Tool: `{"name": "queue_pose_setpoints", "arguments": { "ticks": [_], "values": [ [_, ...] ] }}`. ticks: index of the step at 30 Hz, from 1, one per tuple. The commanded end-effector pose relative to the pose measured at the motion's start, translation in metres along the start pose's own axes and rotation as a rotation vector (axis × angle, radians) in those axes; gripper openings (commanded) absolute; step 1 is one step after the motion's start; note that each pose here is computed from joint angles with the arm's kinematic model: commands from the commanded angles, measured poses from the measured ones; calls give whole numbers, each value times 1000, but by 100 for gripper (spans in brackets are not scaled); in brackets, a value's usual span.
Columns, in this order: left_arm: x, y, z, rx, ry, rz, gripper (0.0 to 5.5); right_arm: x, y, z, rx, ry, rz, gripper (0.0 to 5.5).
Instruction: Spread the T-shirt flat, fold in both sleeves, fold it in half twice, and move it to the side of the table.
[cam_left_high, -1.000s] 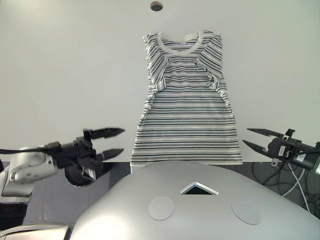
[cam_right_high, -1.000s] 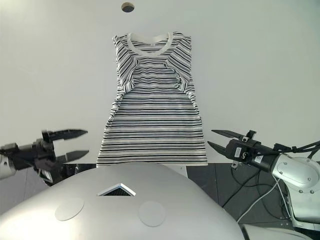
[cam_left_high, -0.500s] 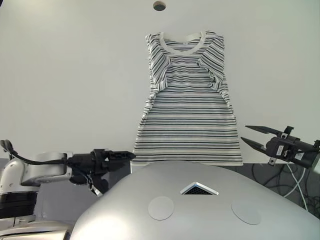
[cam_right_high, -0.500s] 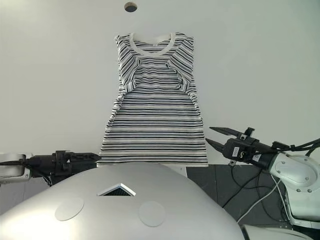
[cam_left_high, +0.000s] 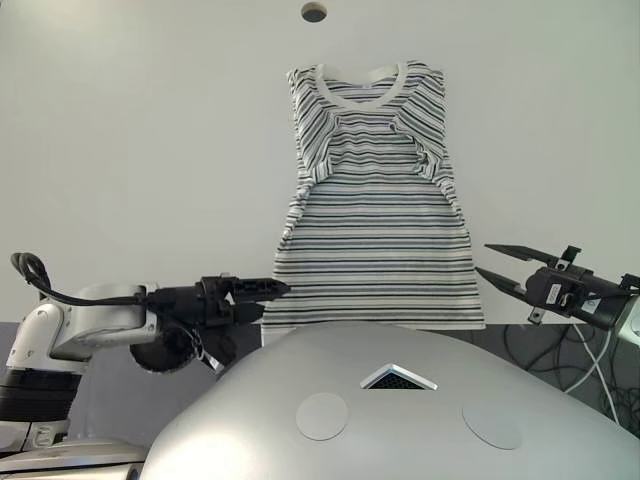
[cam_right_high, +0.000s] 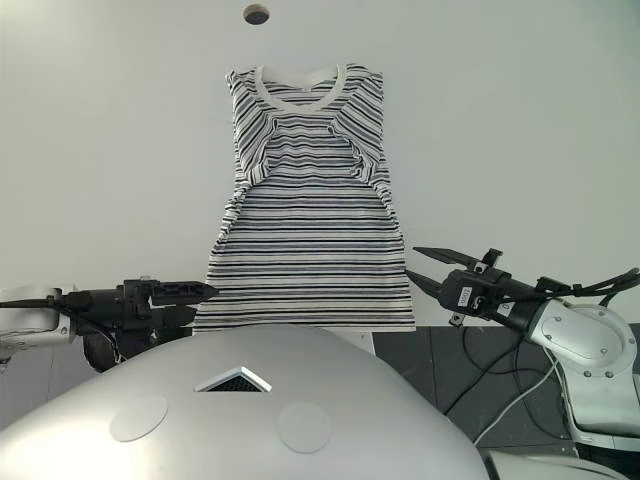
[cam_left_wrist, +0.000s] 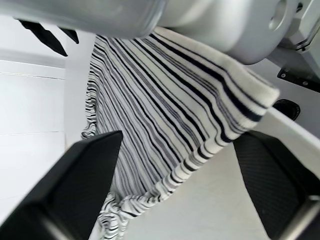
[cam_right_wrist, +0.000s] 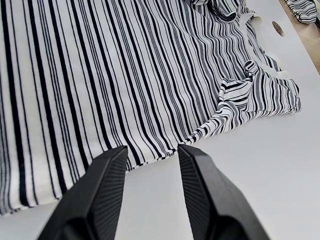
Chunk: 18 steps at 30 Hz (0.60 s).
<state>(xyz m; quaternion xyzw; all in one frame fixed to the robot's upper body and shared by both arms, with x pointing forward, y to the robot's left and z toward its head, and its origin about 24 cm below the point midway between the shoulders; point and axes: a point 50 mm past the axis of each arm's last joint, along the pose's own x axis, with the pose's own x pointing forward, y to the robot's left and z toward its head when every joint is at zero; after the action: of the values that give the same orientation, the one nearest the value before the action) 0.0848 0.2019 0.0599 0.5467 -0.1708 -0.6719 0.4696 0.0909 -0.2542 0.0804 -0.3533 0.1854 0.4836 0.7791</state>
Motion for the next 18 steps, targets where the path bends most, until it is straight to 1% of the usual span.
{"name": "queue_pose_setpoints", "arguments": {
  "ticks": [1, 10, 11, 18],
  "values": [
    [-2, -4, 3, -9, -13, -52, 399, 1, -2, 0, 3, 0, -7, 188],
    [-2, -12, 3, -24, -24, -98, 399, 3, -2, 1, 10, -4, -15, 188],
    [-2, -13, 3, -25, -21, -98, 367, 4, -2, 1, 10, -5, -15, 189],
    [2, -18, 1, -46, -20, -119, 239, 5, -2, 1, 10, -10, -18, 189]
  ]
}}
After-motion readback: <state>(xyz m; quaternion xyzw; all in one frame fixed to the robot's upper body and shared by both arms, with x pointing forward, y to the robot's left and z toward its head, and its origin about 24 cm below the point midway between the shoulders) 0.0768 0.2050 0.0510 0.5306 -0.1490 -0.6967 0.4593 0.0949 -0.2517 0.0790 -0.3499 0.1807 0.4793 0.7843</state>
